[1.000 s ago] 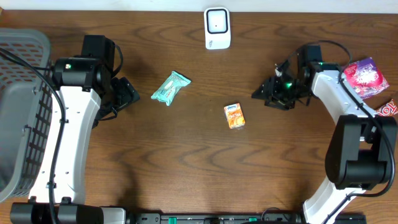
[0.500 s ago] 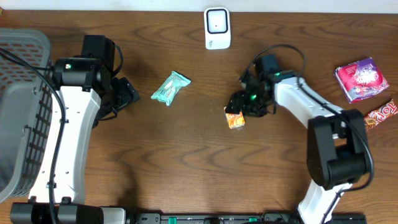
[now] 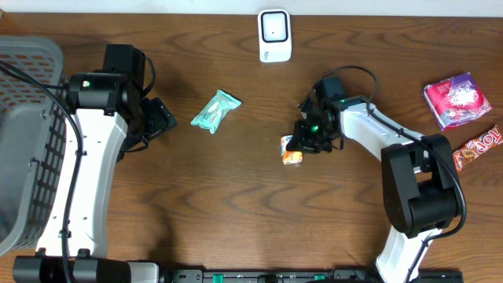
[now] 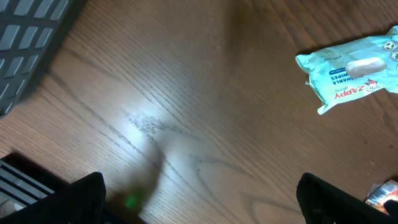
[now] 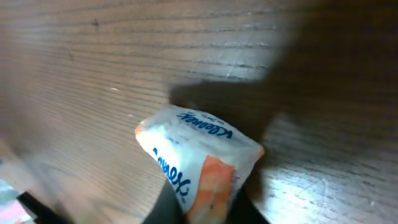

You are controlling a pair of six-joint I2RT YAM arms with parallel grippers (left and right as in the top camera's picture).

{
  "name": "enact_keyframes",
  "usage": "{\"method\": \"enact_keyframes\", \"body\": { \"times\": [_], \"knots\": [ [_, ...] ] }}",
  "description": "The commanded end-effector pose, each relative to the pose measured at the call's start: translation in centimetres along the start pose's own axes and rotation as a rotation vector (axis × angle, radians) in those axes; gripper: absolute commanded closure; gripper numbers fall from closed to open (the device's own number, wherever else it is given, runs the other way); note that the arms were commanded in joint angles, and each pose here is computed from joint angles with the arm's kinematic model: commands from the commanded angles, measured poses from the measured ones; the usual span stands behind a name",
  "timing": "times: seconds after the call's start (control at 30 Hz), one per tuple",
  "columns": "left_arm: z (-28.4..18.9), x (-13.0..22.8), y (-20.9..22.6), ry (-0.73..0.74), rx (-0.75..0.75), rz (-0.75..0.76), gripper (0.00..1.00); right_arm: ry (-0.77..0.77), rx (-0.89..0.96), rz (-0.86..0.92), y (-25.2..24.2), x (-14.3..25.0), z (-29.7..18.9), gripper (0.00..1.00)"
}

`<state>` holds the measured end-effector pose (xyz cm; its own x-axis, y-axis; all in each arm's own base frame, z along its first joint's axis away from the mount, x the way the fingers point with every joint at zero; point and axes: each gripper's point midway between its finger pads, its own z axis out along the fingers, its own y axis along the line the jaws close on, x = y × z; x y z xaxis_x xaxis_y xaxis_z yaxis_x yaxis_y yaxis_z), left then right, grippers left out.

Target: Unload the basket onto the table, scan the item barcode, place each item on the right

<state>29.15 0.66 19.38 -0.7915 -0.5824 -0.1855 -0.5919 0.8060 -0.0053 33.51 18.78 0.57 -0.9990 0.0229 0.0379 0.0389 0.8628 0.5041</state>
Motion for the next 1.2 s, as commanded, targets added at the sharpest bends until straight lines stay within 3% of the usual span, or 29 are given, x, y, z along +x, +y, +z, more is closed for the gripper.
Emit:
{"method": "enact_keyframes", "body": {
  "times": [0.0, 0.27, 0.4, 0.5, 0.63, 0.77, 0.97, 1.03, 1.17],
  "knots": [
    [0.1, 0.1, 0.2, 0.002, -0.009, 0.001, 0.02, 0.055, -0.044, 0.020, 0.3, 1.2, 1.4, 0.99],
    [0.1, 0.1, 0.2, 0.002, -0.009, 0.001, 0.02, 0.051, -0.485, -0.080, 7.4, -0.9, -2.4, 0.99],
    [0.1, 0.1, 0.2, 0.002, -0.009, 0.002, 0.02, -0.005, -0.605, -0.052, 8.5, -3.4, -4.8, 0.99],
    [0.1, 0.1, 0.2, 0.002, -0.009, 0.001, 0.02, -0.098, -0.647, -0.030, 9.0, -6.4, -6.3, 0.99],
    [0.1, 0.1, 0.2, 0.002, -0.009, 0.001, 0.02, -0.408, -0.666, -0.091, 11.2, -13.4, -10.7, 0.99],
    [0.1, 0.1, 0.2, 0.002, -0.009, 0.001, 0.02, -0.709, -0.458, -0.124, 11.6, -19.2, -14.3, 0.99],
    [0.1, 0.1, 0.2, 0.002, -0.009, 0.001, 0.02, -1.052, 0.216, -0.208, 10.4, -23.3, -19.3, 0.98],
    [0.1, 0.1, 0.2, 0.002, -0.009, 0.002, 0.02, -1.112, 0.424, -0.304, 11.2, -23.9, -20.1, 0.98],
    [0.1, 0.1, 0.2, 0.002, -0.009, 0.001, 0.02, -1.082, 0.603, -0.450, 12.0, -25.1, -16.8, 0.99]
  ]
}}
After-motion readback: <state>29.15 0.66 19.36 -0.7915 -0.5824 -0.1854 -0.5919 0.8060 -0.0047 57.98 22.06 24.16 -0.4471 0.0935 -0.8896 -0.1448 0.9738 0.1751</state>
